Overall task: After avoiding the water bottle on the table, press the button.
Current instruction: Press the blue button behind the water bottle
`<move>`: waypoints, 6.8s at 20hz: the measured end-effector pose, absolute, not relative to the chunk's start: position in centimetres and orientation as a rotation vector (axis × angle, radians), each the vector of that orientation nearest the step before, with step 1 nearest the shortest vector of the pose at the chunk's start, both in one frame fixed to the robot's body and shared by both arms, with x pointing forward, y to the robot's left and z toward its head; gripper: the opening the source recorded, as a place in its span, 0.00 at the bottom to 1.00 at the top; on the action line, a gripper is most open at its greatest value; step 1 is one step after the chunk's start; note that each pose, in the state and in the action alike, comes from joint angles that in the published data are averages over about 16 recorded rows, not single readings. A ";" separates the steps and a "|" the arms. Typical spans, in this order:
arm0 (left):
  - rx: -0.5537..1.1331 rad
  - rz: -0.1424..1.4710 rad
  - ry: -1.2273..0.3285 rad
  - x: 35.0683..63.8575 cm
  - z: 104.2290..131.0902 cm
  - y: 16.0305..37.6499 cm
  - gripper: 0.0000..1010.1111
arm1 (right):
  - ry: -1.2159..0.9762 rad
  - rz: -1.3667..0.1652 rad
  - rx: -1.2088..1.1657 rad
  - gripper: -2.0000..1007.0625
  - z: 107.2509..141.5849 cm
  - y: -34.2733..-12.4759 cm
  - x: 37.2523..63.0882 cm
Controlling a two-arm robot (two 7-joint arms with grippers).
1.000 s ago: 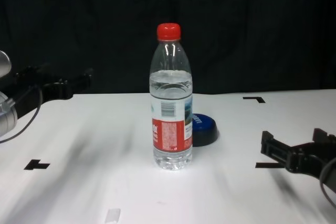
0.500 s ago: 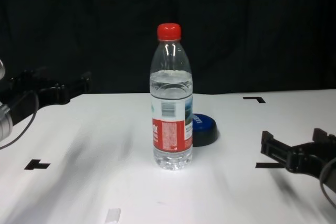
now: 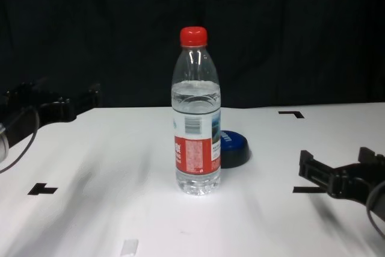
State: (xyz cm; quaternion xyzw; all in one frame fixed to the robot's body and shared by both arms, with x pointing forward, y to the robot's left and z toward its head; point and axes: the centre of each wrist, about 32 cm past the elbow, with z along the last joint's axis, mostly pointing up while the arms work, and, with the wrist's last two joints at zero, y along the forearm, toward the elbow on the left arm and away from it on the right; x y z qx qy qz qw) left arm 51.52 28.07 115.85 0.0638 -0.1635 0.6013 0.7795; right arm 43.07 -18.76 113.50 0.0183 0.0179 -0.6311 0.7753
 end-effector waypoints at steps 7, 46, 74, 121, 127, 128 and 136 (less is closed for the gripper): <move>0.136 1.312 -0.350 50.7 115.8 28.0 1.00 | 0.039 -1.366 0.040 1.00 113.5 -18.8 43.1; 0.122 1.375 -0.298 47.2 114.7 26.0 1.00 | 0.039 -1.366 0.040 1.00 113.5 -18.8 43.1; 0.122 1.378 -0.257 45.8 113.7 24.9 1.00 | 0.039 -1.366 0.040 1.00 113.5 -18.8 43.1; 0.122 1.377 -0.250 45.7 113.5 24.7 1.00 | -0.040 -1.338 0.052 1.00 115.9 -20.4 47.4; 0.122 1.377 -0.250 45.7 113.5 24.7 1.00 | -0.060 -1.315 0.042 1.00 116.5 -20.8 49.1; 0.122 1.377 -0.250 45.7 113.5 24.7 1.00 | -0.063 -1.312 0.039 1.00 116.5 -20.9 49.4; 0.122 1.377 -0.250 45.7 113.5 24.7 1.00 | -0.083 -1.288 0.018 1.00 117.1 -21.3 51.7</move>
